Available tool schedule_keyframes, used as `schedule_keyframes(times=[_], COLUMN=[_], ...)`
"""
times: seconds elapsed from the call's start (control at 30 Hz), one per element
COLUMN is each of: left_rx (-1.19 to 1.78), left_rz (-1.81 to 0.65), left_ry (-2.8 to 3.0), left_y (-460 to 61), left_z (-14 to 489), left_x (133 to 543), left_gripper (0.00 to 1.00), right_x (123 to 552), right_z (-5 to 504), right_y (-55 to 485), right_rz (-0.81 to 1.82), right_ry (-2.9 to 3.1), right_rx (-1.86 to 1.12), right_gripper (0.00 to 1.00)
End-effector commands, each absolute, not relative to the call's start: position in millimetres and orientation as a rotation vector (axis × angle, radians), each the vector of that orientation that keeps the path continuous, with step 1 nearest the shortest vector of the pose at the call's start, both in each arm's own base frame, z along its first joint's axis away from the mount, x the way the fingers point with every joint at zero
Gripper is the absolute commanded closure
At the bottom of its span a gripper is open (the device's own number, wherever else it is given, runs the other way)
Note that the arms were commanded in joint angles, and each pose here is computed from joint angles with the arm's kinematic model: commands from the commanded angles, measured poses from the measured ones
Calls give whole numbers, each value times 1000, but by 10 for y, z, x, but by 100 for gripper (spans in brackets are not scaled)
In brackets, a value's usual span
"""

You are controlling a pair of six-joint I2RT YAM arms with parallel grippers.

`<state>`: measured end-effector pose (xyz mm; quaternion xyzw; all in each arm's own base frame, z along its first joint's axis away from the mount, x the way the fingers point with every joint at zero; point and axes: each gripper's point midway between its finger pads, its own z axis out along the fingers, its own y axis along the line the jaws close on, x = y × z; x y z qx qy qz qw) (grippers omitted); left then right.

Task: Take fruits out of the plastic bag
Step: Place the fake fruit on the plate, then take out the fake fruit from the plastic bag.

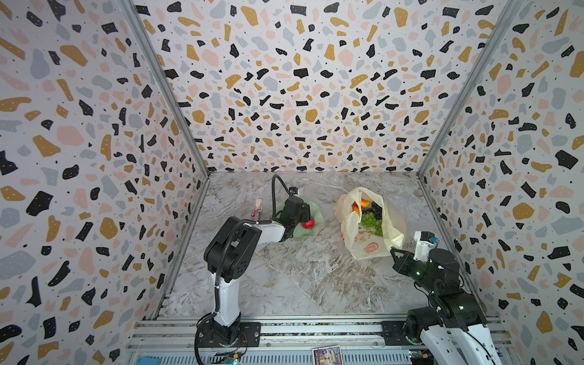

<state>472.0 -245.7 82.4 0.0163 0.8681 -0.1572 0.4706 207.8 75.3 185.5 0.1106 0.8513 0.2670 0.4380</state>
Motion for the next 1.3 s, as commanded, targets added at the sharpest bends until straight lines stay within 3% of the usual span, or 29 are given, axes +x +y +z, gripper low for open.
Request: schedule_keyframes(times=[0.0, 0.23, 0.5, 0.77, 0.93, 1.03, 1.27], left_rx=[25, 19, 51, 140, 372, 463, 549], left_rz=[-435, -447, -439, -503, -636, -733, -756], left_ry=[2048, 2028, 1951, 1804, 1672, 1666, 1783], left_y=[-2517, -2511, -2658, -3113, -3772, -4104, -4682], left_z=[1137, 1282, 1988, 3076, 3672, 3689, 3143], left_x=[4784, 4769, 4568, 3889, 3069, 2720, 2486], left_gripper=[34, 34, 37, 42, 50, 53, 59], right_x=[2075, 2079, 2123, 2087, 2012, 1993, 2005], right_z=[1920, 1944, 2163, 2435, 2648, 2686, 2542], right_y=[769, 765, 792, 886, 862, 841, 913], right_rz=[678, 677, 693, 765, 762, 739, 754], right_ry=[2093, 2082, 2013, 1887, 1792, 1758, 1784], right_rx=[265, 263, 222, 138, 103, 81, 51], right_gripper=[100, 100, 100, 99, 100, 100, 100])
